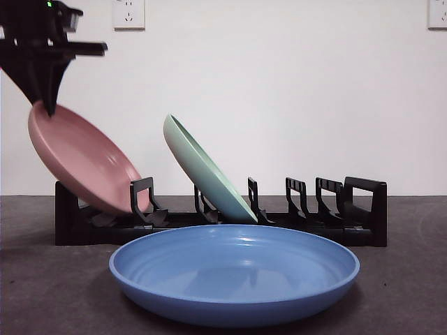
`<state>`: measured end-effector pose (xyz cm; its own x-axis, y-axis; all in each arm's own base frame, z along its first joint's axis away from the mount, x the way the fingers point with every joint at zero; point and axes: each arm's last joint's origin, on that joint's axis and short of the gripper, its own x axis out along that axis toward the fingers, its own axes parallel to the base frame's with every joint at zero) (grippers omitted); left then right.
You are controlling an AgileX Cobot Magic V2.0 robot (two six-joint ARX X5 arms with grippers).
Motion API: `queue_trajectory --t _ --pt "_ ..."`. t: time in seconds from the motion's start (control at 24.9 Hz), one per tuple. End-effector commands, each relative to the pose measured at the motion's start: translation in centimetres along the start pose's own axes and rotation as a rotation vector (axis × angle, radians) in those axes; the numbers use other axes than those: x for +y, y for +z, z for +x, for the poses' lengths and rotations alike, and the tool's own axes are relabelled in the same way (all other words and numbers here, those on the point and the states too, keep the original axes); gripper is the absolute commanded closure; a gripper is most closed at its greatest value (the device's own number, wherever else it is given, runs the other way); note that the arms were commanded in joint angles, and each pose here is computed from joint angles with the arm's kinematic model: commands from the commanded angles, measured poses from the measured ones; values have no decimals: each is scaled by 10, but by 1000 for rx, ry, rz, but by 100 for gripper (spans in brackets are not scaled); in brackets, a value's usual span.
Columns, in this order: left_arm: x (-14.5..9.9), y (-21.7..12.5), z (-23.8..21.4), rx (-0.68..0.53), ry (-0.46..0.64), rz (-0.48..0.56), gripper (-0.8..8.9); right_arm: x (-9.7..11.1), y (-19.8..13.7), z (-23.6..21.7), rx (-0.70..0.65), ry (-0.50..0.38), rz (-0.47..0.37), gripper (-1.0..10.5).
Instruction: Place the plate
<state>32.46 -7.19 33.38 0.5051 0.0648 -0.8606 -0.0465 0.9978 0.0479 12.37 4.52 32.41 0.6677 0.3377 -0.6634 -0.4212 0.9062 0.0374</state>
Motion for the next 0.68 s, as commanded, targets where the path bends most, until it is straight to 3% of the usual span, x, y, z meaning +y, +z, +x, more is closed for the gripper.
queue_trajectory --t 0.04,0.24,0.44,0.68 --pt "1 13 -20 -56 34 20 803 0 2 -1 -8 1 6 795" --pt "13 22 -73 -85 147 49 803 0 2 -1 -6 2 7 795" --pt "20 16 -107 -179 107 60 804 1 2 -1 -7 2 7 795" --pt "29 -13 -139 -193 46 57 804 1 1 -4 -18 1 6 795"
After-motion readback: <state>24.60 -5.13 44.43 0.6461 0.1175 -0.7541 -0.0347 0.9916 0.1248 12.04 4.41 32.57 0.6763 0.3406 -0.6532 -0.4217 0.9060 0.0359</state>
